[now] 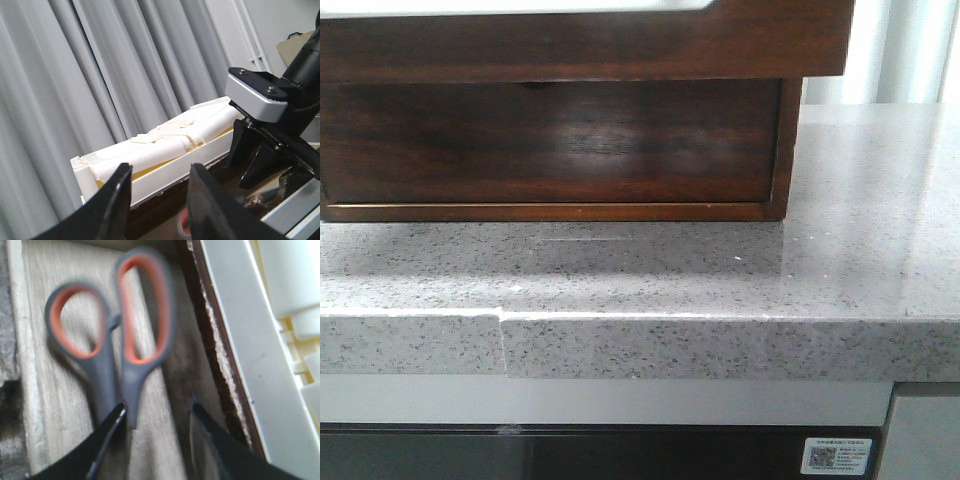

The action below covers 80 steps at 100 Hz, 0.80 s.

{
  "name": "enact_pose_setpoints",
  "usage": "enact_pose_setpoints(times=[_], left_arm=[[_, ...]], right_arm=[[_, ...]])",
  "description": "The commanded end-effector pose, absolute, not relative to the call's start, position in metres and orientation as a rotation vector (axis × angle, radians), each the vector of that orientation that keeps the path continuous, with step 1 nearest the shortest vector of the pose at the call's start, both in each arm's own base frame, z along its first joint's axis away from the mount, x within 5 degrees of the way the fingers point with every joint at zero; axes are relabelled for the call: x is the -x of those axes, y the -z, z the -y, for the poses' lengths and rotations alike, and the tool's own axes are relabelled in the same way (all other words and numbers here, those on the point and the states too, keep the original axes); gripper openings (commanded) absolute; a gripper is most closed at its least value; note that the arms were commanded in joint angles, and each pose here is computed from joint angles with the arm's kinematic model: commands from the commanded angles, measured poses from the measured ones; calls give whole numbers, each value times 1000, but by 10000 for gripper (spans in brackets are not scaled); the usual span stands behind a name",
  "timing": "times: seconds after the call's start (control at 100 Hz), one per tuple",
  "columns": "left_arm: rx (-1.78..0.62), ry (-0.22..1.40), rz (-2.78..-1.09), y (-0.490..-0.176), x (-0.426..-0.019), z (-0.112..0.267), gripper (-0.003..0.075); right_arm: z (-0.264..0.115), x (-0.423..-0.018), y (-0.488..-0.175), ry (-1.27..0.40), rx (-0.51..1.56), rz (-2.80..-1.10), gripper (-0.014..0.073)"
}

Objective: Put scissors in drawer with both arms

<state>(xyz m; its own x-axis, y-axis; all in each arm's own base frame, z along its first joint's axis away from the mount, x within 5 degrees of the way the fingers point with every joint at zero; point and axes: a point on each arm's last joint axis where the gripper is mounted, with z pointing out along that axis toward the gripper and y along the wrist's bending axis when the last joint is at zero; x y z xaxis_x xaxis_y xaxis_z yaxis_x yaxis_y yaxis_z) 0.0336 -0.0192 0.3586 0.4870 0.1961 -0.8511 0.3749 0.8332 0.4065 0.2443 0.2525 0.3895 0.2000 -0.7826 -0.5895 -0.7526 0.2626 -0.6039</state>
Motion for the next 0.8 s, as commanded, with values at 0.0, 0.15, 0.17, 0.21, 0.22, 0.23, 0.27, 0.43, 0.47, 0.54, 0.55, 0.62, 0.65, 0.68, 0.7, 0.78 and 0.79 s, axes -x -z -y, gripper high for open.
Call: enact_pose_setpoints(times=[0.0, 0.15, 0.17, 0.21, 0.22, 0.23, 0.27, 0.43, 0.47, 0.54, 0.55, 0.62, 0.65, 0.68, 0.7, 0.78, 0.79], left_arm=[[-598, 161, -1013, -370, -29, 20, 242], [-598, 161, -1013, -370, -29, 20, 242], [-598, 161, -1013, -370, -29, 20, 242], [-598, 161, -1012, -370, -29, 20, 242], [-597, 163, -1013, -370, -29, 20, 242], [-597, 161, -1012, -370, -29, 20, 242], [-592, 167, -1010, -371, -28, 20, 239], [-525, 227, -1028, -369, -20, 11, 93], [-513, 220, -1042, -368, -18, 8, 32], [-488, 208, -1078, -364, -16, 2, -17], [-484, 210, -1083, -363, -15, 1, -19], [-454, 223, -1114, -359, -12, -4, -19], [-443, 228, -1126, -358, -10, -6, -19], [-436, 232, -1124, -356, -8, -8, -19], [-433, 234, -1119, -355, -7, -9, -18], [-434, 240, -1105, -346, -6, -9, -18], [-435, 241, -1102, -345, -6, -9, -18]], right_arm=[[-248, -239, -410, 31, 1427, -1481, 302], [-243, -236, -417, 14, 1401, -1510, 295], [-242, -234, -421, 3, 1382, -1514, 285], [-238, -231, -426, -16, 1349, -1521, 258], [-237, -230, -427, -19, 1343, -1522, 243], [-236, -229, -429, -24, 1336, -1522, 235], [-232, -225, -435, -45, 1306, -1529, 171], [-207, -200, -463, -107, 1226, -1514, -71], [-200, -192, -470, -128, 1207, -1503, -65], [-189, -178, -482, -180, 1172, -1484, -61], [-188, -177, -483, -186, 1169, -1483, -61], [-177, -164, -491, -237, 1136, -1461, -61], [-171, -157, -494, -252, 1122, -1448, -61], [-166, -153, -495, -257, 1110, -1434, -61], [-163, -149, -495, -259, 1101, -1423, -61], [-149, -137, -493, -274, 1059, -1379, -60], [-147, -134, -491, -278, 1055, -1375, -60]])
